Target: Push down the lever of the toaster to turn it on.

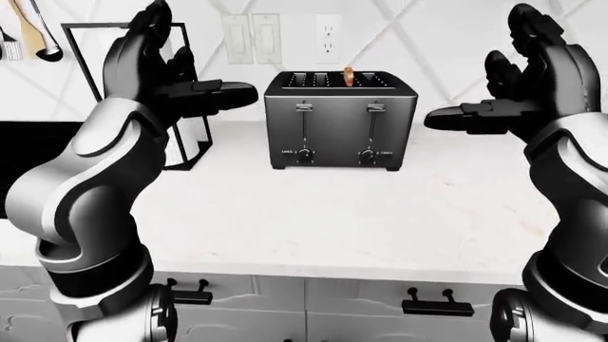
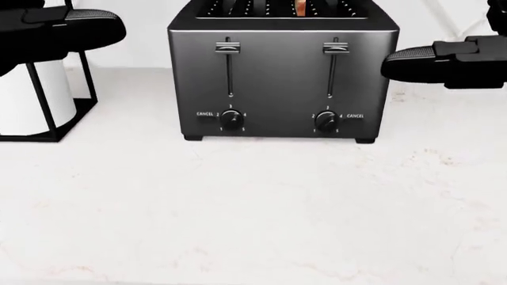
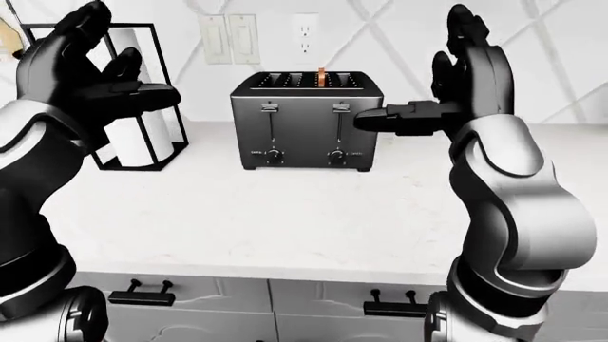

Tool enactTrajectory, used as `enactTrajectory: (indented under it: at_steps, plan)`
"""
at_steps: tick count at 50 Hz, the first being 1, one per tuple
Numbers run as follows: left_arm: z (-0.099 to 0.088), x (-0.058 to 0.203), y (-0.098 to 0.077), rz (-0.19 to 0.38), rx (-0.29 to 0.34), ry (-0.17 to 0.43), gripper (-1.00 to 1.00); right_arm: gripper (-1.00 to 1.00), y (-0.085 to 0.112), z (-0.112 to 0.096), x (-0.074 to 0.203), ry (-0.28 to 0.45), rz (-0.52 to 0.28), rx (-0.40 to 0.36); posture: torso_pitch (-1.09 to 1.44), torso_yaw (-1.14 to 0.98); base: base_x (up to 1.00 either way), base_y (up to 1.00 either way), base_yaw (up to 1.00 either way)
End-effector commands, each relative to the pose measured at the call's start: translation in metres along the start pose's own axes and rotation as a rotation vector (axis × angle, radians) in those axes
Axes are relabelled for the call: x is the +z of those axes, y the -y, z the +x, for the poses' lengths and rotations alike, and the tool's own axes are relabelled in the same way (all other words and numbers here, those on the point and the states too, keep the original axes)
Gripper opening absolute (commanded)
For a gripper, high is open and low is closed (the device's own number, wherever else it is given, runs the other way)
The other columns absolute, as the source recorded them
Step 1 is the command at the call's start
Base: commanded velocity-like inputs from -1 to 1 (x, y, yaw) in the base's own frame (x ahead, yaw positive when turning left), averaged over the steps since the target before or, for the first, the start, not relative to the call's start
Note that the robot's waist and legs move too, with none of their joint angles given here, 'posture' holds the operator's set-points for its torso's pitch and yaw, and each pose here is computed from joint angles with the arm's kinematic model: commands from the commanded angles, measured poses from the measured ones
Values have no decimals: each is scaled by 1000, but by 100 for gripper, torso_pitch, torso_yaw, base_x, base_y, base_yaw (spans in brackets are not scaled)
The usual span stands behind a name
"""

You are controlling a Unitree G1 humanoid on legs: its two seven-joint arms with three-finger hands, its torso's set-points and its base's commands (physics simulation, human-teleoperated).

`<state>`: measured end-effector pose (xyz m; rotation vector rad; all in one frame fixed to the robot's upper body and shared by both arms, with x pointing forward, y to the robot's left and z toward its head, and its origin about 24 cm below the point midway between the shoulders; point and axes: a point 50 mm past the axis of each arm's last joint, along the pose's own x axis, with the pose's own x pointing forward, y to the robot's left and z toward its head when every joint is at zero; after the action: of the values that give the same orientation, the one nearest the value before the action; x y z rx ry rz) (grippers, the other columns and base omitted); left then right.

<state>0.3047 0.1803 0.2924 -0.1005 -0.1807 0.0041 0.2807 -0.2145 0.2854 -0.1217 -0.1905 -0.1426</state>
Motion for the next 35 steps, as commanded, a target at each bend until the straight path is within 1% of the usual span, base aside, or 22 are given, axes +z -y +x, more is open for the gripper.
enactTrajectory:
  at_steps: [1,7,12,21,25,26,28,35]
  plan:
    - [-2,15,1,-6,-5,72,100,100,1,-2,14,73,-1,-9,-42,0,0,0,0]
    - [-1,15,2,2,-3,82,100,100,0,-2,17,81,1,-5,-44,0,0,0,0]
    - [-2,17,2,-6,-4,80,100,100,-7,-5,23,94,-1,15,-44,0,0,0,0]
    - [-3,20,2,-11,-2,82,100,100,-22,-13,32,90,-59,76,-44,0,0,0,0]
    - [-4,21,2,-13,-1,85,100,100,-31,-16,37,87,-34,117,-44,0,0,0,0]
    - [-4,21,2,-17,-1,84,100,100,-34,-17,38,85,11,128,-44,0,0,0,0]
    - [-3,20,1,-18,2,82,100,100,-41,-21,39,82,31,157,-44,0,0,0,0]
    - [-3,19,3,-11,-1,80,100,100,-64,-34,32,60,20,245,-44,0,0,0,0]
